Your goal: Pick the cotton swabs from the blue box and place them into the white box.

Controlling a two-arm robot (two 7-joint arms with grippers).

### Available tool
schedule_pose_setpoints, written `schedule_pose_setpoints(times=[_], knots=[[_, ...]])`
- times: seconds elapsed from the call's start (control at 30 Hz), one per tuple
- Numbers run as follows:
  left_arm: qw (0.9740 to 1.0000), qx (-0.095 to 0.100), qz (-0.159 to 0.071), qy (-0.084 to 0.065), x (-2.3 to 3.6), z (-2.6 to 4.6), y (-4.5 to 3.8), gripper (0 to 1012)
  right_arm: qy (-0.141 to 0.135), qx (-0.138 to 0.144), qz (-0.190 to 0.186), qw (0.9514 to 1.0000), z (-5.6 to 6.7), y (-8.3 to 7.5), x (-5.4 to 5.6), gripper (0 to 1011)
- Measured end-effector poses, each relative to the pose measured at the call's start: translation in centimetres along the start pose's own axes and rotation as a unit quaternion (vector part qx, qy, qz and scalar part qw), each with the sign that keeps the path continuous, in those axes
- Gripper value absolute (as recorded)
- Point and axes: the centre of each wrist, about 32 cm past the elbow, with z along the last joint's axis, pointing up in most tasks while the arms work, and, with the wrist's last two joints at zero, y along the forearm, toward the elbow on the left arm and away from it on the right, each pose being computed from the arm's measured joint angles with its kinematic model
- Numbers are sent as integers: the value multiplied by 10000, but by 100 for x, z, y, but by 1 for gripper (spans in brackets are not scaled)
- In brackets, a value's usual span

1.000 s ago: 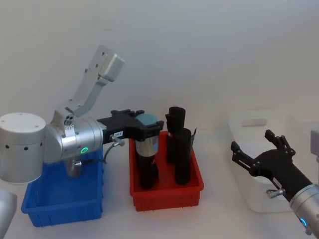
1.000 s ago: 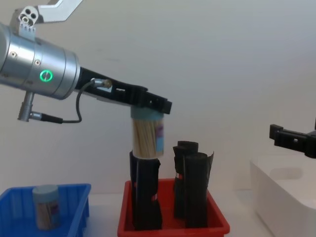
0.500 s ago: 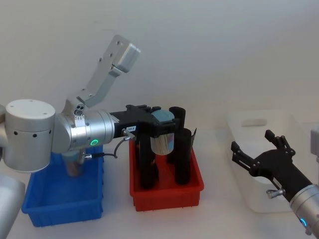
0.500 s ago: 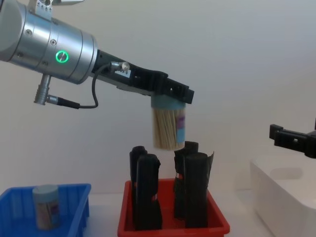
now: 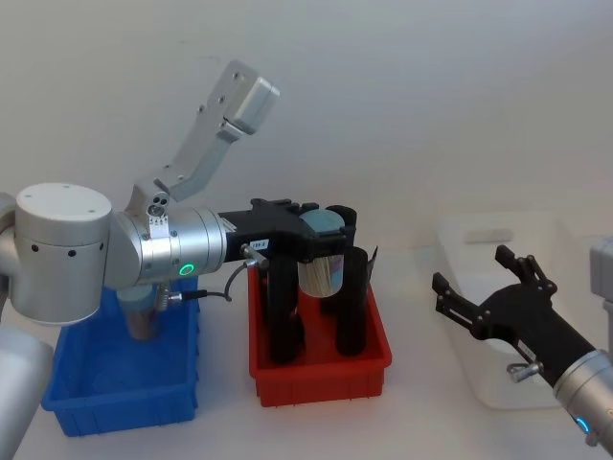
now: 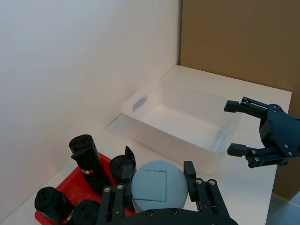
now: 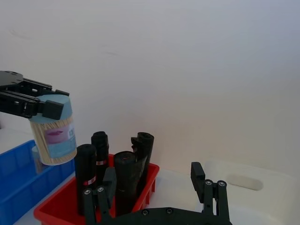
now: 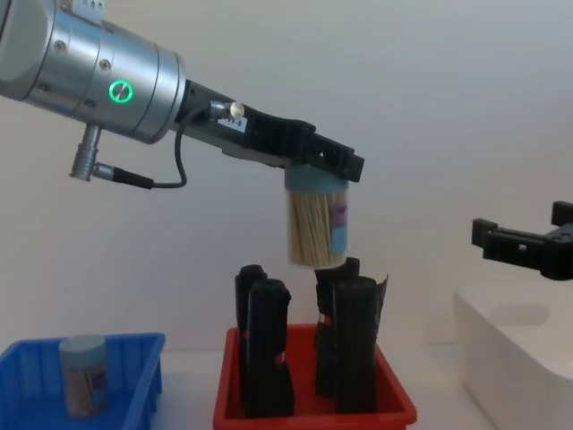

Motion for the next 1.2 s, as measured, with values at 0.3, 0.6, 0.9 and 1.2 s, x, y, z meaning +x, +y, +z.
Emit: schedule_pose_setpoints(times=[0.3, 0.6, 0.9, 1.2], knots=[[10000, 3, -30, -6, -4, 15, -4, 665, -135, 115, 546, 9984, 81, 46, 32, 1001], [10000, 5, -46, -9, -7, 20, -7, 665, -196, 249, 1200, 9923, 173, 142, 27, 1001], [10000, 6, -54, -7, -8, 24, -8, 666, -199, 328, 1860, 9818, 226, 352, 9, 1001], [10000, 4, -58, -9, -8, 27, -8, 666, -158, 287, 2232, 9742, 219, 598, 17, 1001]])
